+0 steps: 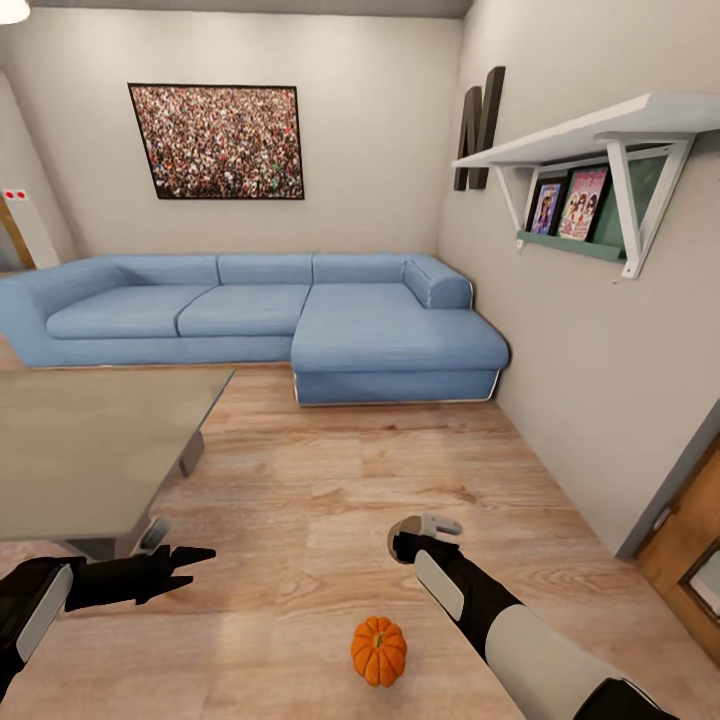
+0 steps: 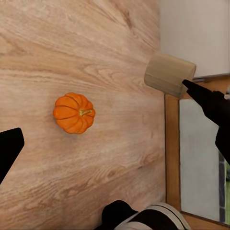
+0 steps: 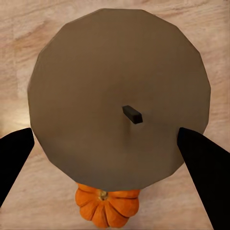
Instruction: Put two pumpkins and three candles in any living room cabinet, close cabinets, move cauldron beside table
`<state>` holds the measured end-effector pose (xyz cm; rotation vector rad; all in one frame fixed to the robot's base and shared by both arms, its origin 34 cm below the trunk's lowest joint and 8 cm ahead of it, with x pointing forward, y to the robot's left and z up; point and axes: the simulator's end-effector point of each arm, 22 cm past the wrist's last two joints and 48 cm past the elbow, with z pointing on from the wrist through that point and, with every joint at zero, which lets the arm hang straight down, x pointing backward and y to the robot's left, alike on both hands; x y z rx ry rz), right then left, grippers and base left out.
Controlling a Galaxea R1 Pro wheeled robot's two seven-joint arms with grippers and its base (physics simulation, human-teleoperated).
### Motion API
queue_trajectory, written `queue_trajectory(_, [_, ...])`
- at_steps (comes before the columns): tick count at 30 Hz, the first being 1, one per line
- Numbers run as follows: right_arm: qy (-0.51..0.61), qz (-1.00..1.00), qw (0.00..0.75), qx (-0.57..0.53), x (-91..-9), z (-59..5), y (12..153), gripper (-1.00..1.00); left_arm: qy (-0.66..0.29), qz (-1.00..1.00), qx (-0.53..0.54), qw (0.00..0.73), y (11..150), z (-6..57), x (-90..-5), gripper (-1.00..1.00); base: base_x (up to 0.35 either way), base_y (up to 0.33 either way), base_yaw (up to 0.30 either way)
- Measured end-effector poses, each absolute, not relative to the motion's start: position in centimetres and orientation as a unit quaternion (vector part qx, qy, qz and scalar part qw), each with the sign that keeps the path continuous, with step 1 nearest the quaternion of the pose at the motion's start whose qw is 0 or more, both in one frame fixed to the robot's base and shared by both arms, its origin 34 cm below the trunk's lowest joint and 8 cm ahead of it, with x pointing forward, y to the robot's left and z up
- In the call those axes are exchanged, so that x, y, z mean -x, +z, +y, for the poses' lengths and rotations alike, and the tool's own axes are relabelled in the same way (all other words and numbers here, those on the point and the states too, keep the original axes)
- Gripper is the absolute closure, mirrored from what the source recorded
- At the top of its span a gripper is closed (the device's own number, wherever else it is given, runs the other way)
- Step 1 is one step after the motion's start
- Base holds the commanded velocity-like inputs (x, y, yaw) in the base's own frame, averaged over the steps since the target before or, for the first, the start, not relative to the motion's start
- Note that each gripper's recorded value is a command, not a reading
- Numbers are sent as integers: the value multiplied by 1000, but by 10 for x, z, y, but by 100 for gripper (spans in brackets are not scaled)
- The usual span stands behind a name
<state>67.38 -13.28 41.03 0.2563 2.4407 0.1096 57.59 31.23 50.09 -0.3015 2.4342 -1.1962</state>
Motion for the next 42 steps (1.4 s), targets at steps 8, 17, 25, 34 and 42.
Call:
queue_trajectory(8, [42, 936, 337, -98, -678, -133, 428, 100, -429, 873, 108, 205, 519, 312, -580, -100, 0, 0, 0])
queue_trajectory(17, [42, 936, 335, -98, -683, -133, 448, 100, -429, 873, 108, 205, 538, 312, -585, -100, -127, 0, 0])
queue_trajectory(25, [42, 936, 335, -98, -687, -133, 465, 100, -429, 873, 108, 204, 556, 312, -589, -100, -49, 0, 0])
queue_trajectory(34, [42, 936, 335, -98, -691, -133, 484, 100, -429, 873, 108, 204, 575, 312, -593, -100, -1, 0, 0])
queue_trajectory(42, [44, 935, 337, -98, -695, -131, 502, 100, -429, 874, 108, 204, 592, 312, -596, -100, -189, 0, 0])
